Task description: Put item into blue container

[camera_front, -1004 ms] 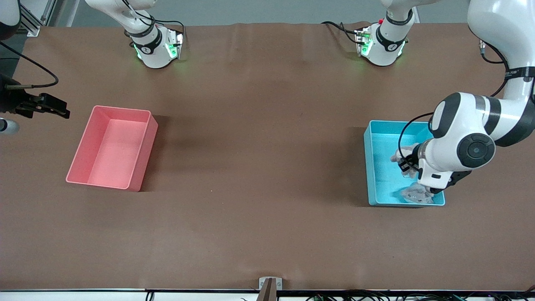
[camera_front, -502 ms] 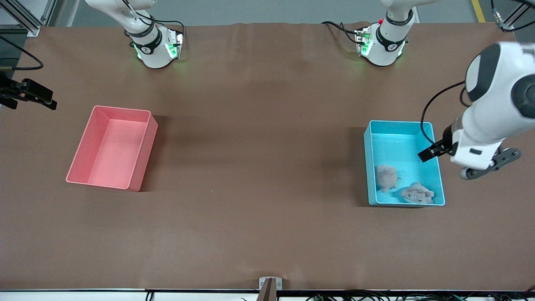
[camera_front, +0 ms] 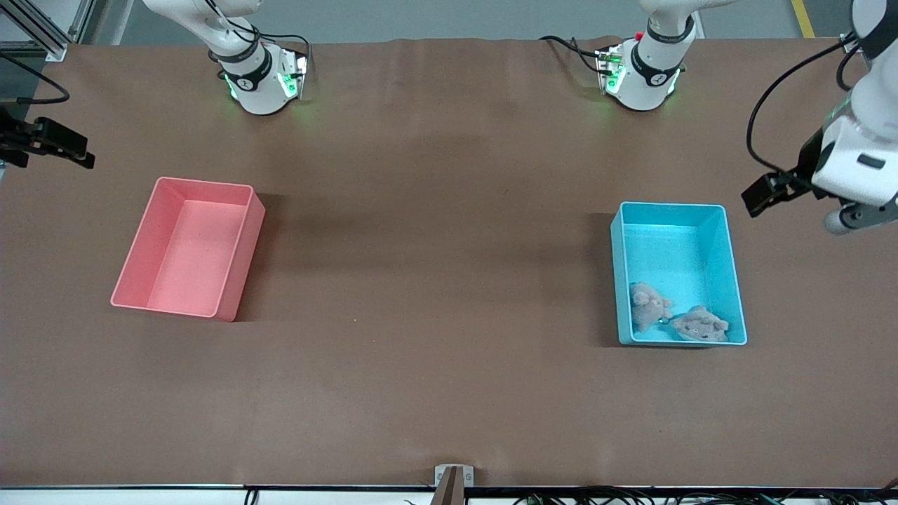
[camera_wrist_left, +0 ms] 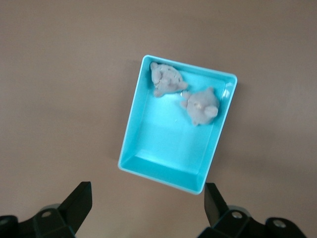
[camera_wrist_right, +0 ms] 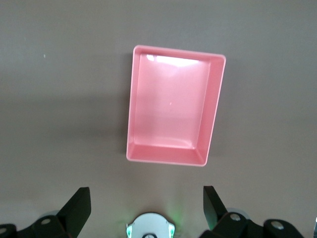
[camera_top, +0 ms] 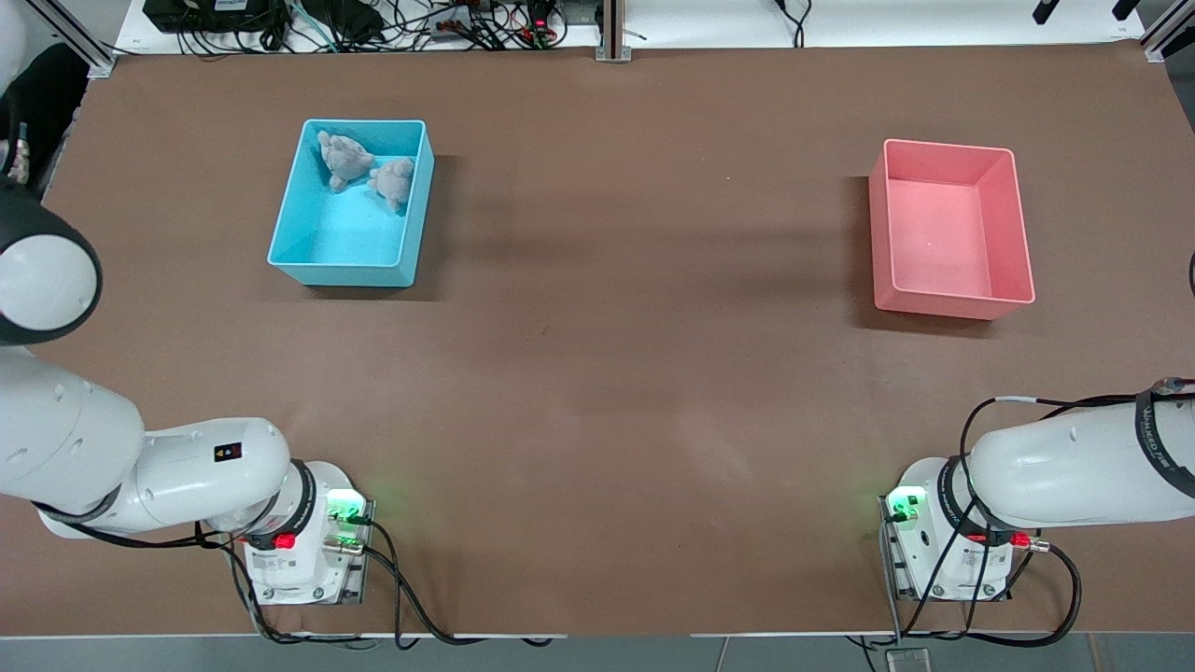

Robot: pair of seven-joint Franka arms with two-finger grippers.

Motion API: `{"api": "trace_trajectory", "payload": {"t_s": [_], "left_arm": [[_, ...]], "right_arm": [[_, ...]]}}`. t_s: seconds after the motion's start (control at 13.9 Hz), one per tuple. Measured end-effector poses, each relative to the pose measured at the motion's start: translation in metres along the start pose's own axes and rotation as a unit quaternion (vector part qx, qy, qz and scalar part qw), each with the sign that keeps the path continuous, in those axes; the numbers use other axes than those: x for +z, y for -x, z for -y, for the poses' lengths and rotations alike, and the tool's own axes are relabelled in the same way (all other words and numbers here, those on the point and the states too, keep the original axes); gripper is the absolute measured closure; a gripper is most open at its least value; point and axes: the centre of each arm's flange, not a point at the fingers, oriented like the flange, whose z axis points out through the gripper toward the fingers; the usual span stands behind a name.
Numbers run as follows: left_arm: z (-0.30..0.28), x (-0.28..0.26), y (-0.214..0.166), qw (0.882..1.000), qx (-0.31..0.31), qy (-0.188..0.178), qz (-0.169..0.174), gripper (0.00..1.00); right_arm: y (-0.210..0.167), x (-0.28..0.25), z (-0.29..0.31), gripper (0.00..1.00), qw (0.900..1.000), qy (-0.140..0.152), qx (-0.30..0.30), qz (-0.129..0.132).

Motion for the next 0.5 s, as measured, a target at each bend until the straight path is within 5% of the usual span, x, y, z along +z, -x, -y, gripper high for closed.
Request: {"api": "trace_trajectory", "payload": {"t_s": [0.5], "left_arm": [[0.014, -0.039, 0.056, 0.997, 0.056, 0.044, 0.011, 0.0]], "right_arm": [[0.032, -0.002, 0.007, 0.0, 1.0, 0.0, -0.008, -0.01]]}}
